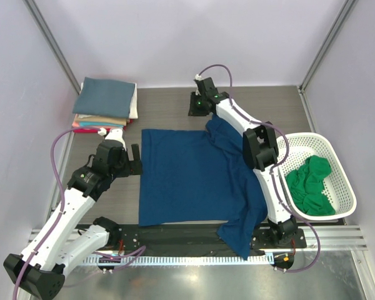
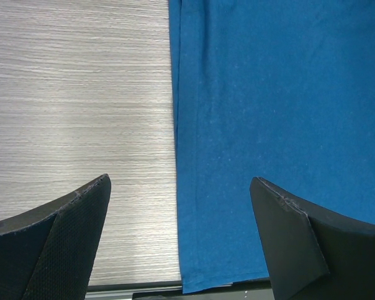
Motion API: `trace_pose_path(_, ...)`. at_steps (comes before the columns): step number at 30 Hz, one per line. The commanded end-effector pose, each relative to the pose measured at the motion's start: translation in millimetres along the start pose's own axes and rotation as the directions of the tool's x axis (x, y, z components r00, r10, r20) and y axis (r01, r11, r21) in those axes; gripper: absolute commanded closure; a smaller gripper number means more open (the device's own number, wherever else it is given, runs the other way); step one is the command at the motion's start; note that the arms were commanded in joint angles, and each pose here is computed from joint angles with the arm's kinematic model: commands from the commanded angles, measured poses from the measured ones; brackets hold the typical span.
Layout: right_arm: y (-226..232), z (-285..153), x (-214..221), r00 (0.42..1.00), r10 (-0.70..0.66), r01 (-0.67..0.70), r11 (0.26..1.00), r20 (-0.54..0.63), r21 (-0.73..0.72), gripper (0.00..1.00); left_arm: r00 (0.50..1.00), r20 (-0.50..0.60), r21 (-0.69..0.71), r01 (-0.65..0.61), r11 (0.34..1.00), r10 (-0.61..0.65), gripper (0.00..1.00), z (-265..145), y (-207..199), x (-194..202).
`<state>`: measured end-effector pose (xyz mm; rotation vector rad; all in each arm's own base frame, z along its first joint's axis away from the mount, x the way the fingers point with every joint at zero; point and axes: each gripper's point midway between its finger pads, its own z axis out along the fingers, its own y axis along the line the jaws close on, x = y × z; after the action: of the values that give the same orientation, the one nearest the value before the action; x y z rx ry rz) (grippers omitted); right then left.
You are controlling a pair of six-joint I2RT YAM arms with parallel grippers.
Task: Fold and stack the t-shirts
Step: Flatten the tshirt out
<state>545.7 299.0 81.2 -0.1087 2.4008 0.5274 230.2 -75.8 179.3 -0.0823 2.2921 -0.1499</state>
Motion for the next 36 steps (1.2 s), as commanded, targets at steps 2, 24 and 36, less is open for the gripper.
trace_pose_path(2,-20.1,-17.2,-17.2,0.998,-0.043,0.035,0.988,0.055,0.148,0.42,0.999,0.036,-0.002,0.001,1.000,-0.001,0.07,-0.8,-0.1,-7.8)
trace_pose_path(24,-86.3,1.1,56.2,0.989,-0.053,0.103,0.916,-0.139,0.388,0.86,0.999,0.036,0.005,-0.001,1.000,0.001,0.07,-1.4,-1.1,-8.1)
trace_pose_path(36,16.0,-15.3,4.1,0.988,-0.143,0.130,0.975,0.058,0.180,0.99,0.999,0.033,0.002,0.001,1.000,-0.001,0.07,-0.3,-0.4,-8.2)
